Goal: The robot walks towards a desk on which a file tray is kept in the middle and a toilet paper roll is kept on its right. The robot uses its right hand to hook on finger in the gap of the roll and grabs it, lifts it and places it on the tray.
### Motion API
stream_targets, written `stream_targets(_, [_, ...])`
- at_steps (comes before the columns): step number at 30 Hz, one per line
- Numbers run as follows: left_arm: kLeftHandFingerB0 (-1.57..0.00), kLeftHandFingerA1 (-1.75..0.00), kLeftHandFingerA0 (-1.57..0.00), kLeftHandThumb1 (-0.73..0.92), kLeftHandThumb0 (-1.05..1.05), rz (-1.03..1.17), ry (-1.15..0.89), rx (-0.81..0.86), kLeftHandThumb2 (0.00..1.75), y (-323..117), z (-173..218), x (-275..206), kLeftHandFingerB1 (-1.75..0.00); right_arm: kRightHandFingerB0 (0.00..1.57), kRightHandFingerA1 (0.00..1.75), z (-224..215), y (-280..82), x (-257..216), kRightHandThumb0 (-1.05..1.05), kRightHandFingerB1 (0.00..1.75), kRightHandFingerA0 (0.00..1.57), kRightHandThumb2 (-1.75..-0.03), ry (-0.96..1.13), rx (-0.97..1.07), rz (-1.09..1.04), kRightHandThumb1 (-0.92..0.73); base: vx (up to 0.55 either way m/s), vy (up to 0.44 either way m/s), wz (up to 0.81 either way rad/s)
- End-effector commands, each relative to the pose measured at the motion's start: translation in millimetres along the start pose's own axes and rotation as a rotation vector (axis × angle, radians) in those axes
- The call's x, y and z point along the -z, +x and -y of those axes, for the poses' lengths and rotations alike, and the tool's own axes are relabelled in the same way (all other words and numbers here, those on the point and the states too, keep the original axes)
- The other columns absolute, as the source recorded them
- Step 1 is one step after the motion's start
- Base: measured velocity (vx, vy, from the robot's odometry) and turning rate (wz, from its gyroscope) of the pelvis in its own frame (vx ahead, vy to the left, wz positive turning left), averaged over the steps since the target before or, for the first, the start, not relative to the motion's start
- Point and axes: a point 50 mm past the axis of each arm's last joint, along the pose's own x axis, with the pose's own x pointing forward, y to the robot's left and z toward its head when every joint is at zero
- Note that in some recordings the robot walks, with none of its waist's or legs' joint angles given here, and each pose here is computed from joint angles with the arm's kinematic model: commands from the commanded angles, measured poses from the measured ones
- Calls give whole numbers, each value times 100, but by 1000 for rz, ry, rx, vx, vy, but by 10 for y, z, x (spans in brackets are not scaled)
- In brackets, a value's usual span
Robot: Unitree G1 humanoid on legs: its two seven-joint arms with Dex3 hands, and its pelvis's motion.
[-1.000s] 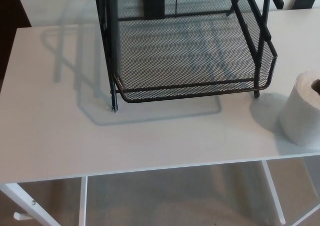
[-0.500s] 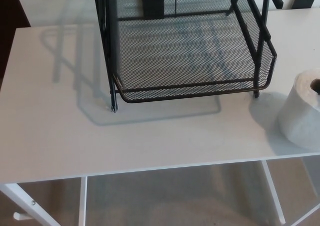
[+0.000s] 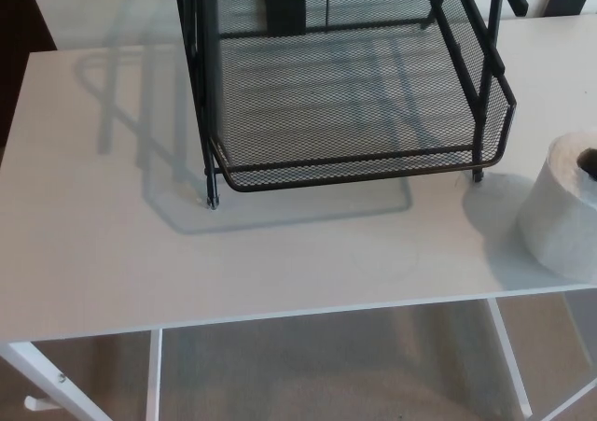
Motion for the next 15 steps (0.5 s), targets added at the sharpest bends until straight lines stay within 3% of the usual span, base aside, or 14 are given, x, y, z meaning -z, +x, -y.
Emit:
stream_targets(1, [-42, -100, -50, 72, -99, 37, 75, -22, 85, -13, -87, -81, -93, 10, 50, -30, 26, 6, -57, 23, 36, -59, -104, -38, -43, -58, 0, 0, 0])
stream_targets(2, [-42, -101, -51, 72, -100, 38, 81, -27, 84, -11, -86, -84, -95, 5, 56, -33, 31, 5, -62, 34, 31, -79, -109, -44, -47, -46, 0, 0, 0])
stream_targets(3, [-17, -82, -37, 47, -70, 39, 80, -27, 120, -11, -86, -85, -71, 5, 58, -35, 35, 6, -61, 39, 33, -79, -110, -44, -48, -46, 0, 0, 0])
stream_targets(4, [-48, -98, -61, 56, -105, 37, 79, -30, 117, -6, -80, -83, -90, 13, 48, -44, 60, 11, -55, 30, 40, -58, -116, -57, -78, -60, 0, 0, 0])
stream_targets(5, [-15, -83, -40, 46, -72, 36, 82, -29, 120, -5, -78, -80, -70, 15, 48, -50, 71, 14, -54, 29, 42, -58, -115, -61, -87, -60, 0, 0, 0])
stream_targets(6, [-16, -83, -39, 46, -71, 41, 97, -23, 120, -9, -80, -80, -70, 16, 48, -56, 81, 12, -53, 28, 45, -57, -131, -63, -98, -60, 0, 0, 0])
stream_targets(7, [-42, -103, -53, 70, -99, 36, 97, -24, 85, -10, -83, -68, -96, 11, 57, -70, 96, 15, -60, 40, 43, -78, -131, -69, -112, -48, 0, 0, 0])
stream_targets(9, [-42, -103, -53, 70, -99, 36, 97, -25, 85, -10, -84, -66, -96, 11, 57, -71, 100, 14, -60, 40, 43, -78, -132, -70, -116, -48, 0, 0, 0])
stream_targets(10, [-14, -84, -42, 48, -73, 35, 106, -25, 122, -10, -84, -64, -69, 19, 53, -81, 115, 18, -51, 28, 57, -58, -135, -70, -127, -61, 0, 0, 0])
stream_targets(15, [-12, -86, -45, 47, -76, 23, 110, -35, 122, -14, -89, -44, -69, 22, 58, -140, 178, -3, -49, 28, 64, -58, -95, -12, -122, -61, 0, 0, 0])
